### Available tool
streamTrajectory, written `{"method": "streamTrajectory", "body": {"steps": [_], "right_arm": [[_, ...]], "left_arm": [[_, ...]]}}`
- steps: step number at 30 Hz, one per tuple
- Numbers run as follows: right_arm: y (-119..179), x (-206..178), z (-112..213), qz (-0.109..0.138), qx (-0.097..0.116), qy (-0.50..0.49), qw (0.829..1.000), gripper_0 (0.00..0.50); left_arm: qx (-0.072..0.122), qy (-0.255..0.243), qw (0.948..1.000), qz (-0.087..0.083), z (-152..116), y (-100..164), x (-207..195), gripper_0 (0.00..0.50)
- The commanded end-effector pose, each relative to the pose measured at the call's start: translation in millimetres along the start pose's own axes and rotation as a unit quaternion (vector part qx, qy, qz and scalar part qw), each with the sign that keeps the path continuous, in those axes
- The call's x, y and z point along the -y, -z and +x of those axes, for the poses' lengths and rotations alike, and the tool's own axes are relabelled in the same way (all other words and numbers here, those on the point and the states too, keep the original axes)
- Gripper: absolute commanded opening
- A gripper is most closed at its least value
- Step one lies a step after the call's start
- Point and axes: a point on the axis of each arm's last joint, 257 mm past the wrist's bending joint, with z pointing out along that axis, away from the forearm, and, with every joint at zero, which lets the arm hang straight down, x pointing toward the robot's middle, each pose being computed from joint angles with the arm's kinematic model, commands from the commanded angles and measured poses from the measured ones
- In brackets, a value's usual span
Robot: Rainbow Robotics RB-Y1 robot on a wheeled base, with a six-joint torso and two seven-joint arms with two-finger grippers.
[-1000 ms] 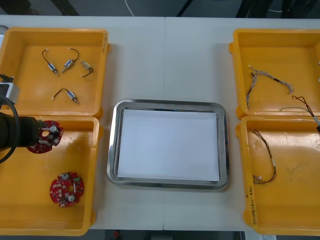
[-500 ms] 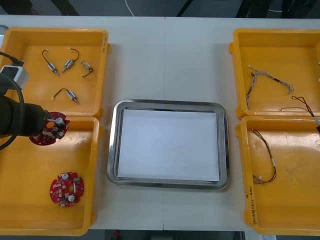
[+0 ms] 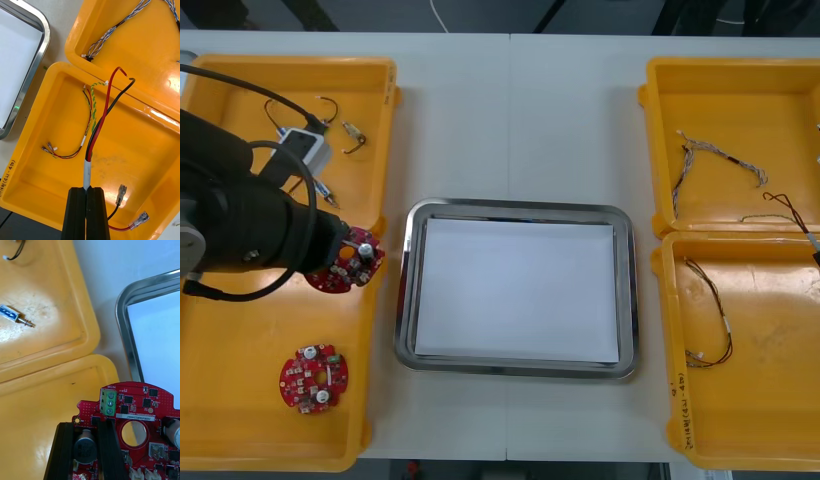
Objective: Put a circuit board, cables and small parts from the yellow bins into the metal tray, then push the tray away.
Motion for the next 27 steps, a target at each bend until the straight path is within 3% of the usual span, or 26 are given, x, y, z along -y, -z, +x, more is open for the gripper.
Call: {"method": "streamTrajectory", "body": {"steps": [1,7,17,27], "right_arm": [[7.0,9.4,-4.0,0.021,-0.002,0.026,0.999,0.0],[7.6,10.2,-4.9,0.022,0.0,0.025,0.999,0.0],[7.6,10.5,-4.2,0.023,-0.001,0.026,0.999,0.0],[7.6,9.4,-4.3,0.02,-0.001,0.026,0.999,0.0]], "left_arm": [[0.021,0.05,0.9985,0.003,-19.6,5.4,29.8,0.001],[0.007,0.065,0.9977,0.017,-24.3,-5.1,61.3,0.001],[-0.012,0.086,0.9962,0.005,-23.1,-48.3,104.1,0.0],[-0.01,0.096,0.9953,-0.001,-8.8,-92.3,127.1,0.003]]}}
